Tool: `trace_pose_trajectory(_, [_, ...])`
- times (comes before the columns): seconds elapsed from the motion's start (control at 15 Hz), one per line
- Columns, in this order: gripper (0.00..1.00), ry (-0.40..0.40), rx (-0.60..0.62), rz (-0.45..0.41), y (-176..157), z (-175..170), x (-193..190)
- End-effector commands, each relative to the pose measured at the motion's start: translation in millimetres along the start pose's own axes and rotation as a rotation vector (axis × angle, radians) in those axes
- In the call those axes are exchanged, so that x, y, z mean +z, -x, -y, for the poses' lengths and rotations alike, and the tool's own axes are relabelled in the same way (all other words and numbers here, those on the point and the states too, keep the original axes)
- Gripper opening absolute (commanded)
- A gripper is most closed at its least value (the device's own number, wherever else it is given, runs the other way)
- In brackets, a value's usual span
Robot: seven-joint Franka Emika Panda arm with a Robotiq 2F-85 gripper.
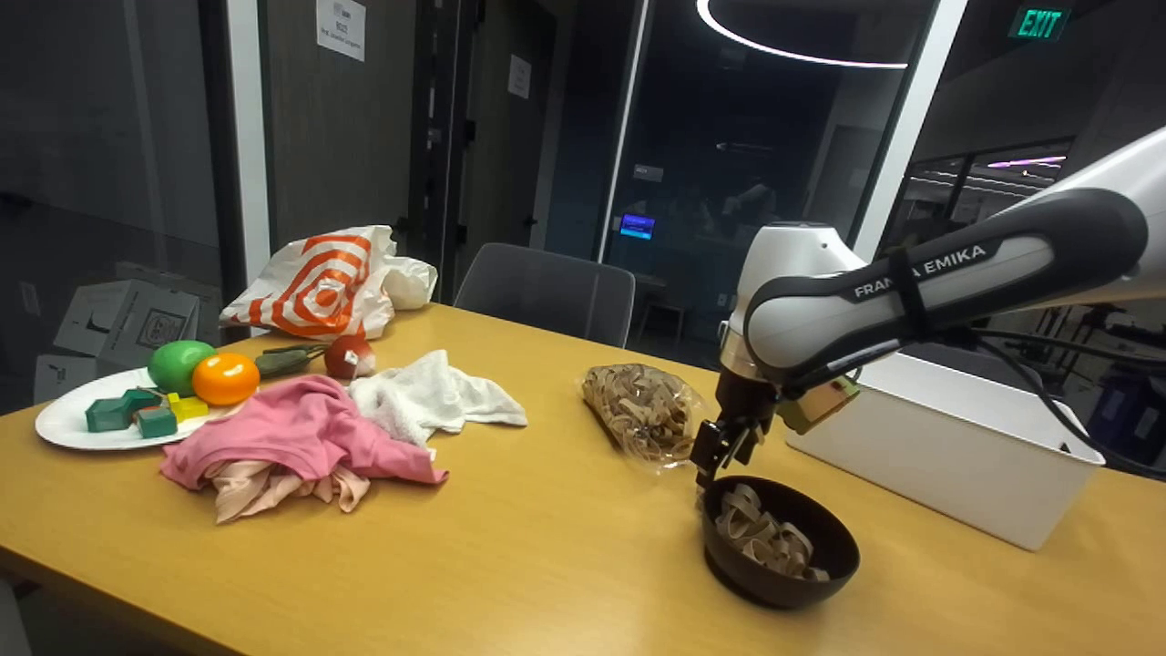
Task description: Put the rubber bands into the bowl
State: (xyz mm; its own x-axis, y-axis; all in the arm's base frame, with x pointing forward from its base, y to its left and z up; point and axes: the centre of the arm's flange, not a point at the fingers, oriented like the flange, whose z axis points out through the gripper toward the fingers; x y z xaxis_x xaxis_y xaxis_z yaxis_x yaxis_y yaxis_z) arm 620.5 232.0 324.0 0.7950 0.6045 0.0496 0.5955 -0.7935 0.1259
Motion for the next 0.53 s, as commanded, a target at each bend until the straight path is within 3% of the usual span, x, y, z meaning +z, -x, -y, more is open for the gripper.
trace_pose_trajectory(0.0, [1.0, 0.002, -0.026, -0.03, -11, 6, -4])
trace_pose_trajectory(0.47, [1.0, -0.032, -0.038, -0.029, -16, 19, 20])
